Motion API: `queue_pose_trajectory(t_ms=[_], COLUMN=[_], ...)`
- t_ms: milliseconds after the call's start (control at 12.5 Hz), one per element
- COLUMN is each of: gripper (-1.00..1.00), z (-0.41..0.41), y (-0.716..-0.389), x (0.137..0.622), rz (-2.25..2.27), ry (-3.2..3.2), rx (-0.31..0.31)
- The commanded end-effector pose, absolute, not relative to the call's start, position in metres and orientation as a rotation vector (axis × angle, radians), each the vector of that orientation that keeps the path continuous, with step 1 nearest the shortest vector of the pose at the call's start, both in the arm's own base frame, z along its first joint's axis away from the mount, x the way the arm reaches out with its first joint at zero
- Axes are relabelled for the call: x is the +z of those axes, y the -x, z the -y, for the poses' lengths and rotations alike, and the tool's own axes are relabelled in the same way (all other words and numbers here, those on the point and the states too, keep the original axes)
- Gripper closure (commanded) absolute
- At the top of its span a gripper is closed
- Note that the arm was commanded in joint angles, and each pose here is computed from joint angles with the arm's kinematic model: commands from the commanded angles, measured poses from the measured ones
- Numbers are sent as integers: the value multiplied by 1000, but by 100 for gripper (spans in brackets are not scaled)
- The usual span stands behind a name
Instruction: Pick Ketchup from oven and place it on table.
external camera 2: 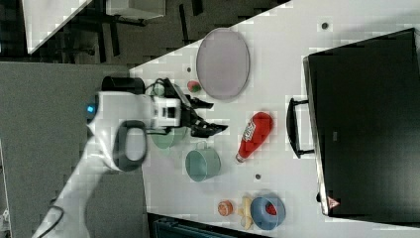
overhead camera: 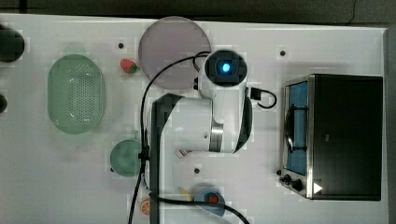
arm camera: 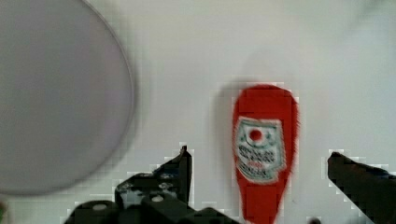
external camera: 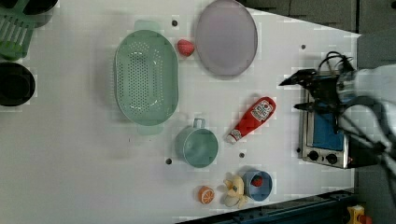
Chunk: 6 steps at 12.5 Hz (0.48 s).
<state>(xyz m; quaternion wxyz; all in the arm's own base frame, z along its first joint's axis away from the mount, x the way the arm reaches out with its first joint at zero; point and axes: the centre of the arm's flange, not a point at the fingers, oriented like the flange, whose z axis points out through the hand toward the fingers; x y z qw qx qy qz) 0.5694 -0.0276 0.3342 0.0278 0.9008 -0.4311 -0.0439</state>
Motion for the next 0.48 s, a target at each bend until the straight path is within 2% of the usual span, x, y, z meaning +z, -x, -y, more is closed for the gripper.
queue_pose_trajectory(t_ms=[80,240,320,480], gripper=[-100,-100,-100,-100], z=[36,34,32,33], y=[-597,-602,-600,-595], x=[497,550,575,589], rz=[1476,1473,1467,1468], ry=[-2802,-2819,-2823,-2817], rx=[57,109,110,89])
